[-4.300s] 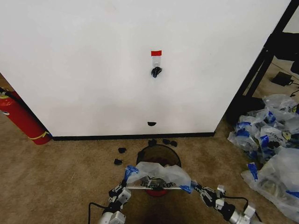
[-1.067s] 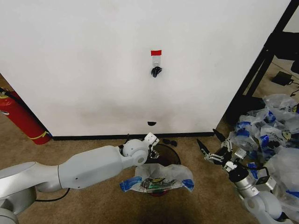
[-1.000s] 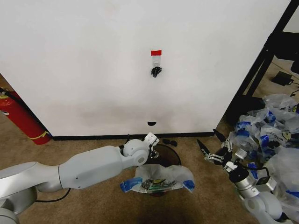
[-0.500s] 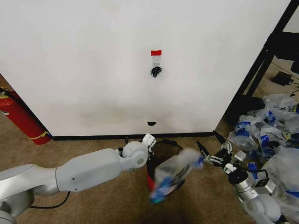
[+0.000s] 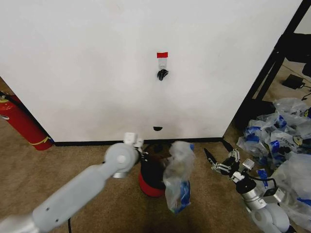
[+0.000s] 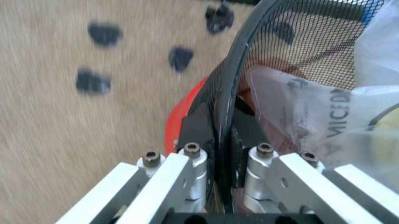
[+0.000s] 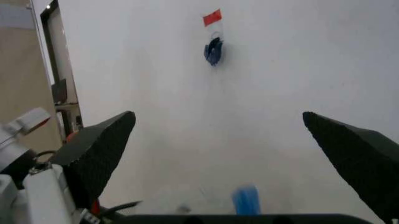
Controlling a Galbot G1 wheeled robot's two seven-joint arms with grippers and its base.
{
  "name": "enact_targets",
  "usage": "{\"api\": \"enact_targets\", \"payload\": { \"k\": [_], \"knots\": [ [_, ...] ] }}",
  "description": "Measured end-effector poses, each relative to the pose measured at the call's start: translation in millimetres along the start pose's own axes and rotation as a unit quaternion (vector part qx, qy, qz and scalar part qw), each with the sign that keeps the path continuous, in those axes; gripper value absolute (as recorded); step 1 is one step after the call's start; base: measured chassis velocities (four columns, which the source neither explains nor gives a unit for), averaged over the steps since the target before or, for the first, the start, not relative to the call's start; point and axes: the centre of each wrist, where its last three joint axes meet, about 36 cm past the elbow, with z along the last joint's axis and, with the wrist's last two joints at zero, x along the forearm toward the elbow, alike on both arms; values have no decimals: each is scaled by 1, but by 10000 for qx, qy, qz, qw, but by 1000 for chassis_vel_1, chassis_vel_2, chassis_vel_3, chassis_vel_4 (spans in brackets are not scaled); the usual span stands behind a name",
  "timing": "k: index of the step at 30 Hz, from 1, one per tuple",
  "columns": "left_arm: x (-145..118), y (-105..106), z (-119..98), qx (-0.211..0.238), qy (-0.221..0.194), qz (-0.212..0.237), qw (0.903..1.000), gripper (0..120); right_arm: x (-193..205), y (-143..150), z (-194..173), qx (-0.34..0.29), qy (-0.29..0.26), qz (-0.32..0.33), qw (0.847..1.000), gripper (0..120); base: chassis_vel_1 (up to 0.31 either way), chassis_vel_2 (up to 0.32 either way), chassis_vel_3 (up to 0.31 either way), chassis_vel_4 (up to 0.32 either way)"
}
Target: Pick up the garbage bag from the wall and place it over the trash bin.
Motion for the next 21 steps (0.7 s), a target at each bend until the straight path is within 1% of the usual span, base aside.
{"api": "enact_targets", "payload": {
  "k": [1, 2, 5, 7, 8, 10, 12, 18, 21],
  "knots": [
    [0, 0, 0, 0, 0, 0, 10000, 4, 0, 0, 0, 0, 0, 0, 10000, 100, 0, 0, 0, 0],
    [1, 5, 6, 145, 39, 11, 9999, 4, 0, 1, 1, -11, 2, -4, 10000, 100, 0, 0, 0, 0],
    [-2, 16, 32, 520, 69, -30, 9986, 4, -1, 3, 2, -39, 0, -28, 10000, 100, 0, 0, 0, 0],
    [-7, 14, 43, 667, 29, -44, 9978, 4, -1, 5, 1, -41, -18, -35, 10000, 100, 0, 0, 0, 0],
    [-7, 14, 43, 667, 29, -44, 9978, 4, -1, 5, 1, -41, -18, -35, 10000, 100, 0, 0, 0, 0],
    [-13, 9, 52, 778, -41, -15, 9970, 4, 1, 8, -1, -33, -39, -39, 10000, 100, 0, 0, 0, 0],
    [-15, 4, 57, 845, -92, 13, 9964, 4, 1, 10, -3, -12, -62, -80, 9999, 100, 0, 0, 0, 0],
    [-15, -5, 68, 781, -248, 27, 9966, 4, 8, 14, -9, 49, -57, -140, 9999, 100, 0, 0, 0, 0],
    [-21, -7, 86, 473, -492, -34, 9977, 4, 18, 16, -10, 81, -23, -154, 9998, 100, 0, 0, 0, 0]
  ]
}}
